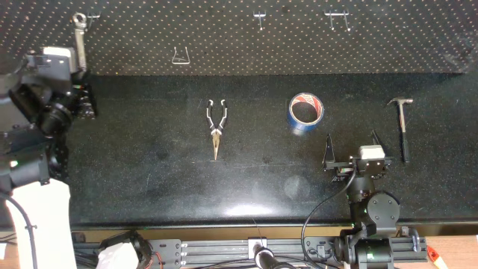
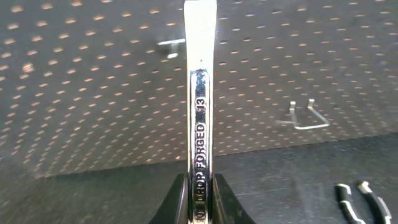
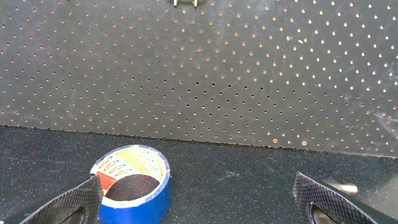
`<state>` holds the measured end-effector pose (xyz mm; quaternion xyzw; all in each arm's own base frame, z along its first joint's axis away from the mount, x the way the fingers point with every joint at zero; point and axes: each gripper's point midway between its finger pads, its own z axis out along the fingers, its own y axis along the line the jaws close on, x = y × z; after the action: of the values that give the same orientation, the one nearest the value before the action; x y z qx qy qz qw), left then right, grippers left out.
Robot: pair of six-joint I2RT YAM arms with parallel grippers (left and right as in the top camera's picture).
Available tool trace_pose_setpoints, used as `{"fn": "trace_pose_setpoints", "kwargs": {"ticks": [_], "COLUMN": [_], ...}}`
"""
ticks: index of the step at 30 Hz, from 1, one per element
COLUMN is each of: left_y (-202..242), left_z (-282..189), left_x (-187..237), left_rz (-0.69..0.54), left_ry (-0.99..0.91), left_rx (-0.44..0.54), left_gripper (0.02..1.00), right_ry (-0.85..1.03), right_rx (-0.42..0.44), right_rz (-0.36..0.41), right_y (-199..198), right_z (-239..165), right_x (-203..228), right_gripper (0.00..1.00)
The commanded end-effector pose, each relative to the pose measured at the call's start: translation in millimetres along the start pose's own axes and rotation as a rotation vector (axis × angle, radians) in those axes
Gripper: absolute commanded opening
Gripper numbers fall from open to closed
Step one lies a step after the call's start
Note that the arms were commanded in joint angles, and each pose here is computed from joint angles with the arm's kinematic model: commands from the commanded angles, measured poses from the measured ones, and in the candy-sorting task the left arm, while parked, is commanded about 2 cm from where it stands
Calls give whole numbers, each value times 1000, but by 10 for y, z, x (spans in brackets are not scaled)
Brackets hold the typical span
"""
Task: Place Tools Onto Pegboard
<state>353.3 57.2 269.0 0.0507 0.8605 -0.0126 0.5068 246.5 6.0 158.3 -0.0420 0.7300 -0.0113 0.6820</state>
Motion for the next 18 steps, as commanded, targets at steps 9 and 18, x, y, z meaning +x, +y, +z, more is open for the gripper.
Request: {"fn": "trace_pose_setpoints", "kwargs": {"ticks": [9, 18], "left_y": [95, 171], "left_z": [41, 139], "left_x": [311, 333], "left_rz": [12, 25], "left_ry": [0, -40], "left_rx": [-110, -145], "left_gripper": [29, 29], "right_ry": [-2, -2], "right_rx": [0, -1], "right_rz": [12, 12], "right_y": [-3, -2], "right_z": [-4, -4], "right_x": [5, 5], "right_gripper": [991, 989]}}
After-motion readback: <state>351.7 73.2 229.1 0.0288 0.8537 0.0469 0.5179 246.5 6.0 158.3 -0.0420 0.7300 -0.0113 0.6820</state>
